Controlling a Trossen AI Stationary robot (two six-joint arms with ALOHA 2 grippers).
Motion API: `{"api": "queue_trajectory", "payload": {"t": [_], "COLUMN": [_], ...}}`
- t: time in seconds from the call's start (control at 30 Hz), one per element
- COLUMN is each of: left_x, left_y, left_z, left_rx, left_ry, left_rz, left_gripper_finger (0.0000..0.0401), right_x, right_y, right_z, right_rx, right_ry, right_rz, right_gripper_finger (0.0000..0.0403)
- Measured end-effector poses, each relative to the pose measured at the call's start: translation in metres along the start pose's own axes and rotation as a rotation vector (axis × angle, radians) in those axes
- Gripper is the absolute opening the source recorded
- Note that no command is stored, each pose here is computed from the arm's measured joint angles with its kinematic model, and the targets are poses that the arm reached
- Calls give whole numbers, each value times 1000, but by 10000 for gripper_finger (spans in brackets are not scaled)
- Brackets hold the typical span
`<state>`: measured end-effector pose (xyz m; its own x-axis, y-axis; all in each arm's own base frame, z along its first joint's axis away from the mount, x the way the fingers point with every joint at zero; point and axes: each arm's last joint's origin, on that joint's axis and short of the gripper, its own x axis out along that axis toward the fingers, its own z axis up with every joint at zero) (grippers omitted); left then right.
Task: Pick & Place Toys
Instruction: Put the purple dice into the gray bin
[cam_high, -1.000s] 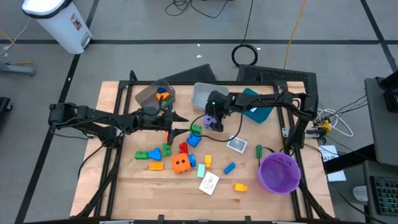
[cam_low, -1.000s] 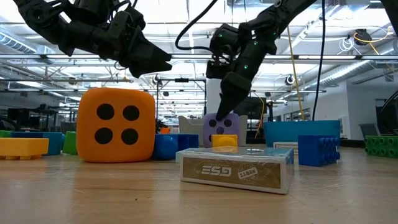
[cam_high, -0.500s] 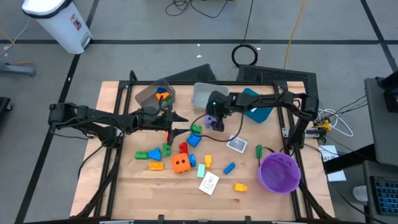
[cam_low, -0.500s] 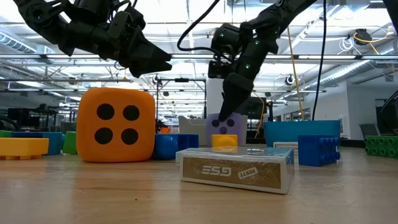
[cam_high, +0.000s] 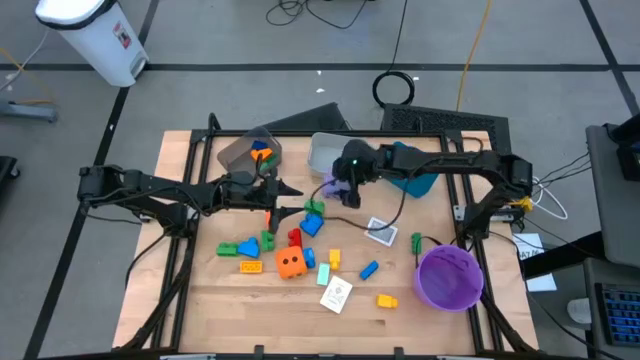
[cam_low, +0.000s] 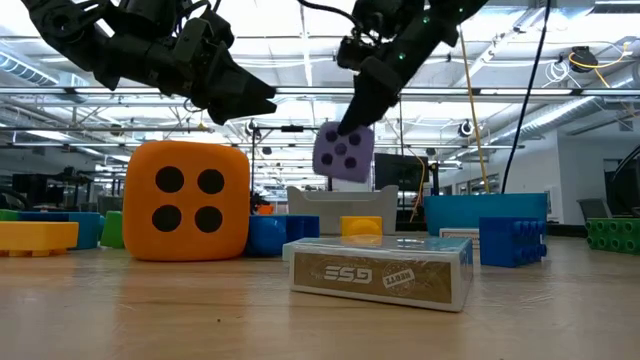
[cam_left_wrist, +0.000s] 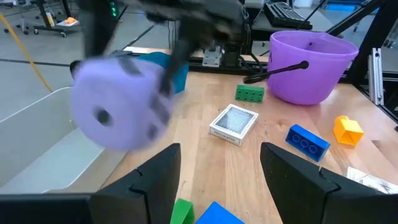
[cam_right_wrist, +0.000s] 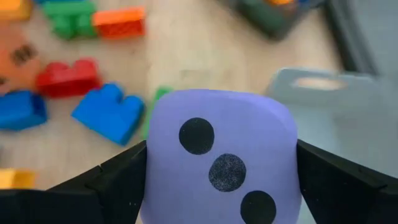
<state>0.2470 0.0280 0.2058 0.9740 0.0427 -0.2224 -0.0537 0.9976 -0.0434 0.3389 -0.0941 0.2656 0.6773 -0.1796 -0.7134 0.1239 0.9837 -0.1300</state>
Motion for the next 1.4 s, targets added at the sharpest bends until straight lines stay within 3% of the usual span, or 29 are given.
{"api": "queue_trajectory", "payload": {"t": [0.27, 0.57, 0.77, 1.17, 1.4], "left_x": [0, 0, 0, 0, 0], "left_y": [0, 0, 0, 0, 0], "left_z": [0, 0, 0, 0, 0], "left_rx": [-1, -2, -4, -4, -4], "left_ry": [-1, -1, 0, -1, 0], "left_rz": [0, 0, 0, 0, 0], "left_gripper_finger": [230, 230, 230, 230, 230], "right_x": [-38, -47, -47, -8, -9], "right_y": [-45, -82, -92, -97, -99], "right_z": [15, 6, 1, -11, -12], "right_rx": [42, 75, 95, 89, 90], "right_ry": [-54, -9, -10, 78, 84], "right_rz": [-111, -181, -168, -122, -128], "right_gripper_finger": [342, 341, 341, 341, 341]}}
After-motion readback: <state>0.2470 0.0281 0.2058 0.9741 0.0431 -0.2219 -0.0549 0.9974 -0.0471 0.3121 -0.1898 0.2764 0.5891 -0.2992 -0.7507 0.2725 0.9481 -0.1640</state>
